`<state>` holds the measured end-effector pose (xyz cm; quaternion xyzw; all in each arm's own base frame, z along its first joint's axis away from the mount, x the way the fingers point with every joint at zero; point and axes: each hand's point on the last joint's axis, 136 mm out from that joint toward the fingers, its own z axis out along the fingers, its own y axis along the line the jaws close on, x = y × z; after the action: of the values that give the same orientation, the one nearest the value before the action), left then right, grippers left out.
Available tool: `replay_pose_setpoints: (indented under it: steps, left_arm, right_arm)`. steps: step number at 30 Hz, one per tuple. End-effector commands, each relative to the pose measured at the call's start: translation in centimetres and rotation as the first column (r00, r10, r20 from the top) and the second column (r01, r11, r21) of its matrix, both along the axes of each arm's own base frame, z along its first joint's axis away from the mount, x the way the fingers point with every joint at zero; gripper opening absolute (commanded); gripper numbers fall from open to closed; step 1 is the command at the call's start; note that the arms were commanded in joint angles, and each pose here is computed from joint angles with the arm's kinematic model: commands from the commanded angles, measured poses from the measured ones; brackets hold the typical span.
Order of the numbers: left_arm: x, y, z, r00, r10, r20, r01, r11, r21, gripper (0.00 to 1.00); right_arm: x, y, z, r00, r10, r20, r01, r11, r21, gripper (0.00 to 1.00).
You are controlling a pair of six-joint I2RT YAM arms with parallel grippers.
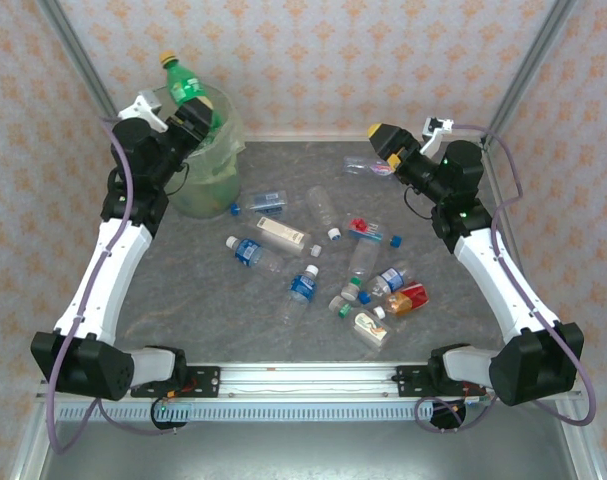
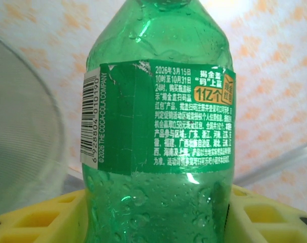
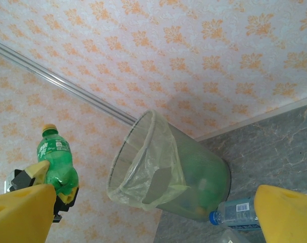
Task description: Put the plastic bottles in the bin
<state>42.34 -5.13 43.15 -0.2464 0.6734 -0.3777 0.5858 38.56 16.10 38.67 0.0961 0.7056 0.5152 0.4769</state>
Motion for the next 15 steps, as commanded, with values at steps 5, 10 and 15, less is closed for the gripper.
replay_pose_setpoints:
  steps: [5, 10, 15]
  left_arm:
    - [-0.1, 5.7, -1.8, 0.967, 0.229, -0.116, -0.238, 0.969, -0.071, 0.58]
    - [0.8, 7.1, -3.4, 0.952, 0.258, -0.165, -0.277, 0.955, -0.104, 0.59]
    - [1.8, 7.6, -4.6, 0.939, 0.262, -0.221, -0.291, 0.951, -0.108, 0.69]
  right_arm:
    - [-0.4, 0.0, 0.8, 0.999, 0.007, 0.046, -0.007, 1.000, 0.005, 1.00]
    - [-0.5, 0.0, 0.6, 0.999, 0.004, 0.041, -0.004, 1.000, 0.000, 1.00]
    - [-0.3, 0.0, 0.2, 1.000, 0.002, 0.030, -0.002, 1.000, -0.004, 1.00]
